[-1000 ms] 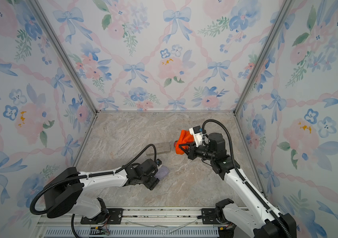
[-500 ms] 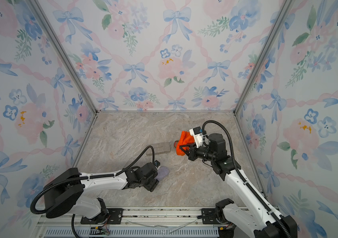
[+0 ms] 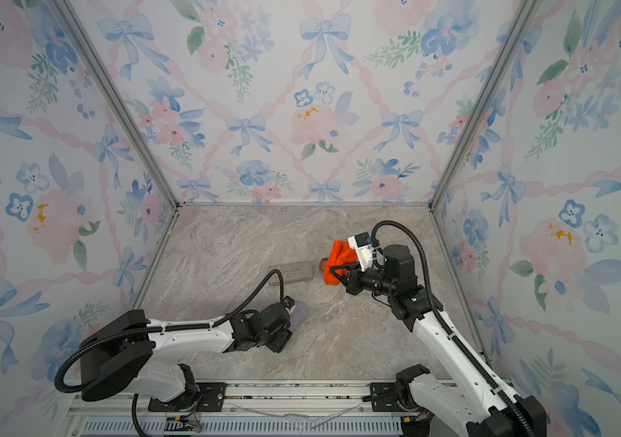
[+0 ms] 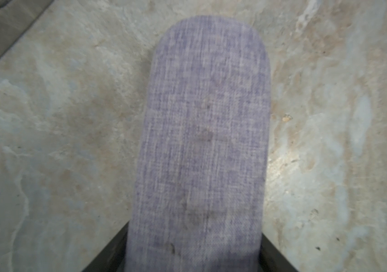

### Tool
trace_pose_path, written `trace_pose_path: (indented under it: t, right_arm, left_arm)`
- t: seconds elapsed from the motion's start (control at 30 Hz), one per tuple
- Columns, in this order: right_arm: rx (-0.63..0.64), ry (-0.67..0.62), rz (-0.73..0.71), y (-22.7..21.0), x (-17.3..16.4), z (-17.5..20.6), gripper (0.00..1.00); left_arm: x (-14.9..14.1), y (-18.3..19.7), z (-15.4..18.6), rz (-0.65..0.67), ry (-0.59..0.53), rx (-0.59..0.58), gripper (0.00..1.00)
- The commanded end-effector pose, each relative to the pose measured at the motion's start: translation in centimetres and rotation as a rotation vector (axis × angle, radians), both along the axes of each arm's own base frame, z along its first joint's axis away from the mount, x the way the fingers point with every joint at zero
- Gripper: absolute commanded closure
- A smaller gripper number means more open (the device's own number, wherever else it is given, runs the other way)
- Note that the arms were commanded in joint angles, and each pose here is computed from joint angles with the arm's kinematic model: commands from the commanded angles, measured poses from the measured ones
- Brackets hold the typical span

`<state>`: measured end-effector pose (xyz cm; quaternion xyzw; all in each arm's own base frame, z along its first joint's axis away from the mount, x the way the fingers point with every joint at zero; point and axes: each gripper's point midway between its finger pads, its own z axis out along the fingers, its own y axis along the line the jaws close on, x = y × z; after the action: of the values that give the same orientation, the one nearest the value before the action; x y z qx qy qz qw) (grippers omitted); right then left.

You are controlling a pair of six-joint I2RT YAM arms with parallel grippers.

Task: Wipe the eyeglass case
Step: Pick up the eyeglass case from the center of the board.

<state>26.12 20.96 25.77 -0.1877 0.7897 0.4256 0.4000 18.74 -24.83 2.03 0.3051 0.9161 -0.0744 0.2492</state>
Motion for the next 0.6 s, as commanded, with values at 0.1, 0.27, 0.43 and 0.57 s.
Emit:
trace_pose_path:
  t: [0.1, 0.27, 0.43, 0.57]
  right_arm:
    - [0.010, -0.048, 0.002, 0.0, 0.1, 1.9, 1.00]
    - [0.014, -0.041, -0.003, 0.0, 0.2, 1.8, 1.00]
    - [-0.001, 0.003, -0.005, -0.2, -0.2, 1.2, 1.00]
    - [-0.032, 0.039, -0.005, -0.6, -1.1, 0.4, 1.00]
  left_arm:
    - [-0.3, 0.4, -0.7, -0.009, -0.003, 0.033, 0.45]
    - [-0.6, -0.4, 0.3, -0.041, -0.006, -0.015, 0.67]
    - [-0.1, -1.5, 2.5, -0.054, -0.037, -0.076, 0.70]
    - [-0.2, -2.3, 2.7, -0.090, -0.030, -0.078, 0.66]
